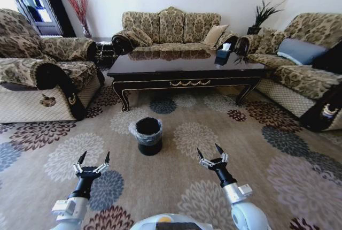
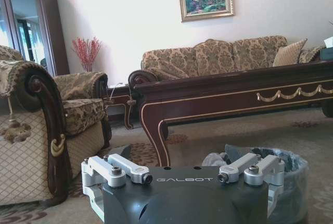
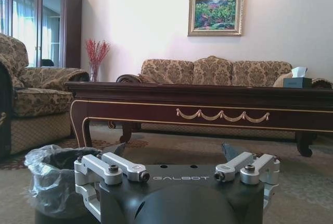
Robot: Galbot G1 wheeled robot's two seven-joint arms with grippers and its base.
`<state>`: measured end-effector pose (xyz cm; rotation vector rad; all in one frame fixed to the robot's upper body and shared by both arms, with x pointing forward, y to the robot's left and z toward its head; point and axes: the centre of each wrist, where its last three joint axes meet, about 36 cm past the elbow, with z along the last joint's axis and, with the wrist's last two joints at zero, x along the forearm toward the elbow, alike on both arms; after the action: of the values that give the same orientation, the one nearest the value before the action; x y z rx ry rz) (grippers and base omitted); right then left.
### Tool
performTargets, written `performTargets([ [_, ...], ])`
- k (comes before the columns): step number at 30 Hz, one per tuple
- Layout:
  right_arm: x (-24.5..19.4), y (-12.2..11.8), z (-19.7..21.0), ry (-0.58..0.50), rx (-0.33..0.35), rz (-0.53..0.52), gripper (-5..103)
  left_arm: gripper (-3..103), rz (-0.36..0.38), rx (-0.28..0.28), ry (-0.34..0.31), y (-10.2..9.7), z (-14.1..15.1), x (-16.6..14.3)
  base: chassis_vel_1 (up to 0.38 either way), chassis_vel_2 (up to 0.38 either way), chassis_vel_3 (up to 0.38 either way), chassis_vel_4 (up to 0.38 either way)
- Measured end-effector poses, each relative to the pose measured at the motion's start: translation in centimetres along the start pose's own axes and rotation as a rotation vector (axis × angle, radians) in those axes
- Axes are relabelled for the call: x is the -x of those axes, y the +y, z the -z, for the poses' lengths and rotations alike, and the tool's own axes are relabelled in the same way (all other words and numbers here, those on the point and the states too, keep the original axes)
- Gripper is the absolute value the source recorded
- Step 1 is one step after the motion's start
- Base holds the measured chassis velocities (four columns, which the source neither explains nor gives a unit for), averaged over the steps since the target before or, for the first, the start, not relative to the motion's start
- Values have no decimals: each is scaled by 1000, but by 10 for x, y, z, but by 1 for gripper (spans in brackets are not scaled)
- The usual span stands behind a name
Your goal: Move to the front of the table and pick up the trash from the floor, then place it into the trash bin.
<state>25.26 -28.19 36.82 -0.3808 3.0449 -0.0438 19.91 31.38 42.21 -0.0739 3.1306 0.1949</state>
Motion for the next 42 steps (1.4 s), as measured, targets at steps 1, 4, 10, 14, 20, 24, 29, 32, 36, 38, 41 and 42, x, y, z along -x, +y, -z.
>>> performTargets([
  [1,0,0,0,0,0,0,100,100,0,0,0,0,0,0,182,-163,-165,217],
  [4,0,0,0,0,0,0,100,100,0,0,0,0,0,0,217,-197,-180,202],
  [10,0,0,0,0,0,0,100,100,0,0,0,0,0,0,198,-207,-224,207],
  [14,0,0,0,0,0,0,100,100,0,0,0,0,0,0,209,-197,-201,189],
  [20,0,0,0,0,0,0,100,100,0,0,0,0,0,0,193,-200,-219,196],
  [24,0,0,0,0,0,0,100,100,0,0,0,0,0,0,205,-209,-217,229],
  [29,0,0,0,1,0,0,100,100,0,0,0,0,0,0,234,-216,-233,239],
  [32,0,0,0,1,0,0,100,100,0,0,0,0,0,0,207,-213,-228,231],
  [36,0,0,0,0,0,0,100,100,0,0,0,0,0,0,191,-171,-196,184],
  [38,0,0,0,0,0,0,100,100,0,0,0,0,0,0,174,-169,-198,162],
  [41,0,0,0,0,0,0,100,100,0,0,0,0,0,0,186,-170,-196,188],
  [42,0,0,0,0,0,0,100,100,0,0,0,0,0,0,190,-172,-198,201],
])
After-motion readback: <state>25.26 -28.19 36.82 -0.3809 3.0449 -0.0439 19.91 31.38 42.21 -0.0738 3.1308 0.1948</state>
